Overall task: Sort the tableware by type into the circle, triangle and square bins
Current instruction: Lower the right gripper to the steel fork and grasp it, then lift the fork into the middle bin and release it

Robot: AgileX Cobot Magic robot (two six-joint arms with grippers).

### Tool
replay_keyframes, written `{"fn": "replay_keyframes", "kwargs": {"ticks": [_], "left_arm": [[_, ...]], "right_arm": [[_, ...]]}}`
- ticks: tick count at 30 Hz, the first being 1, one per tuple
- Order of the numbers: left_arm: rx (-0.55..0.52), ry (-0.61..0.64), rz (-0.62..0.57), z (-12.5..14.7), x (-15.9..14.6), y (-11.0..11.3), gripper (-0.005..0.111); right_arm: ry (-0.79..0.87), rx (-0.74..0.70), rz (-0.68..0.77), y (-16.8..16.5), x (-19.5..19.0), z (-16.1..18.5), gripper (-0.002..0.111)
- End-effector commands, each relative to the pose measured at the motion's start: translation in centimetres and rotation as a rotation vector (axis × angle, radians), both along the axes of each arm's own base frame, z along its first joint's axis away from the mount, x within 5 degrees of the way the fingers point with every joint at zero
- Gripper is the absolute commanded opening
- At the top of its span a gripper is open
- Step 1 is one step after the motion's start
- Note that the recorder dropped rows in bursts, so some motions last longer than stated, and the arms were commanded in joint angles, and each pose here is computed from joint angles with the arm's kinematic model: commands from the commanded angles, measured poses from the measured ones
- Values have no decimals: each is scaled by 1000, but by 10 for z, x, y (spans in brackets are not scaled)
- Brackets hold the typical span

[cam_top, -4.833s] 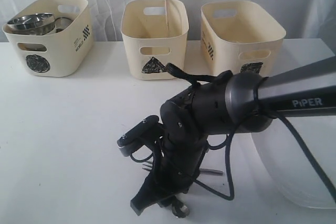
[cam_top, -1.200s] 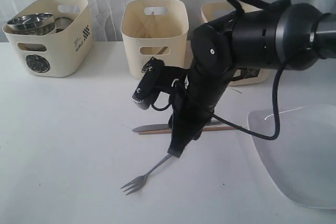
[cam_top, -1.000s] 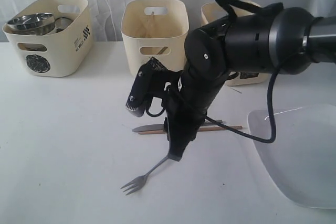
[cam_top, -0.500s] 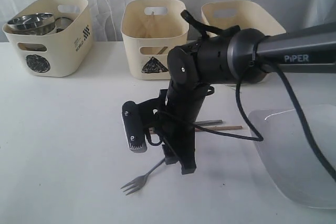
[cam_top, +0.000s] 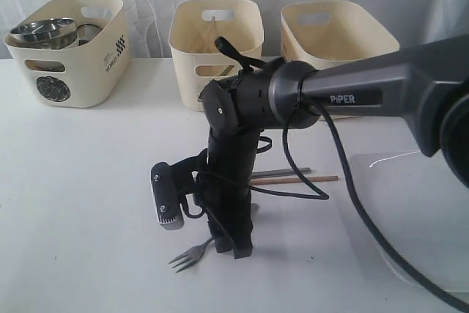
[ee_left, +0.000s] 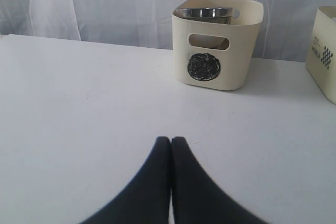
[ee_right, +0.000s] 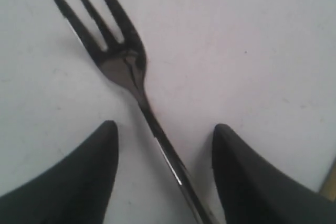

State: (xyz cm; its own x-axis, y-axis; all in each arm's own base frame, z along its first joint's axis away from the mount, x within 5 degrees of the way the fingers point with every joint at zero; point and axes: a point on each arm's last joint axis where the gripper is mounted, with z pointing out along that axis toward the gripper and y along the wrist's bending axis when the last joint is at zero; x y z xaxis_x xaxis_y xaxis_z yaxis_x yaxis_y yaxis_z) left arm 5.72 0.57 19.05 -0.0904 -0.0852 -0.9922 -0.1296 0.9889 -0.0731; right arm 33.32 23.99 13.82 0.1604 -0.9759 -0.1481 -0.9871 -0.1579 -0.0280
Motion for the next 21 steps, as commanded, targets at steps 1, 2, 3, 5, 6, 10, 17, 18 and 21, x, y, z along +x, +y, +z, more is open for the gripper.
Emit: {"fn": "replay_keyframes", "kwargs": {"ticks": [1, 2, 3, 5, 6, 10, 17, 18, 21], "left_arm": [[-9, -7, 3, -1, 0, 0, 0], [-9, -7, 3, -1, 0, 0, 0], [-9, -7, 3, -1, 0, 0, 0], [-9, -7, 3, -1, 0, 0, 0], [-9, -7, 3, -1, 0, 0, 0], [-9, -7, 3, -1, 0, 0, 0], [-9, -7, 3, -1, 0, 0, 0], [-9, -7, 3, -1, 0, 0, 0], [-9, -7, 3, -1, 0, 0, 0]], "right_arm": [[41, -35, -38, -1, -1, -7, 51], [47, -46, -49, -2, -1, -7, 49], [58, -62, -75, -4, -2, -7, 44], [72, -95, -125, -7, -3, -7, 33], [83, -120, -182, -9, -4, -7, 25], [131, -128, -359, -9, -6, -7, 0], [218, 36, -730, 8, -5, -4, 0], [231, 72, -764, 10, -6, -1, 0], [220, 208, -835, 16, -5, 14, 0]]}}
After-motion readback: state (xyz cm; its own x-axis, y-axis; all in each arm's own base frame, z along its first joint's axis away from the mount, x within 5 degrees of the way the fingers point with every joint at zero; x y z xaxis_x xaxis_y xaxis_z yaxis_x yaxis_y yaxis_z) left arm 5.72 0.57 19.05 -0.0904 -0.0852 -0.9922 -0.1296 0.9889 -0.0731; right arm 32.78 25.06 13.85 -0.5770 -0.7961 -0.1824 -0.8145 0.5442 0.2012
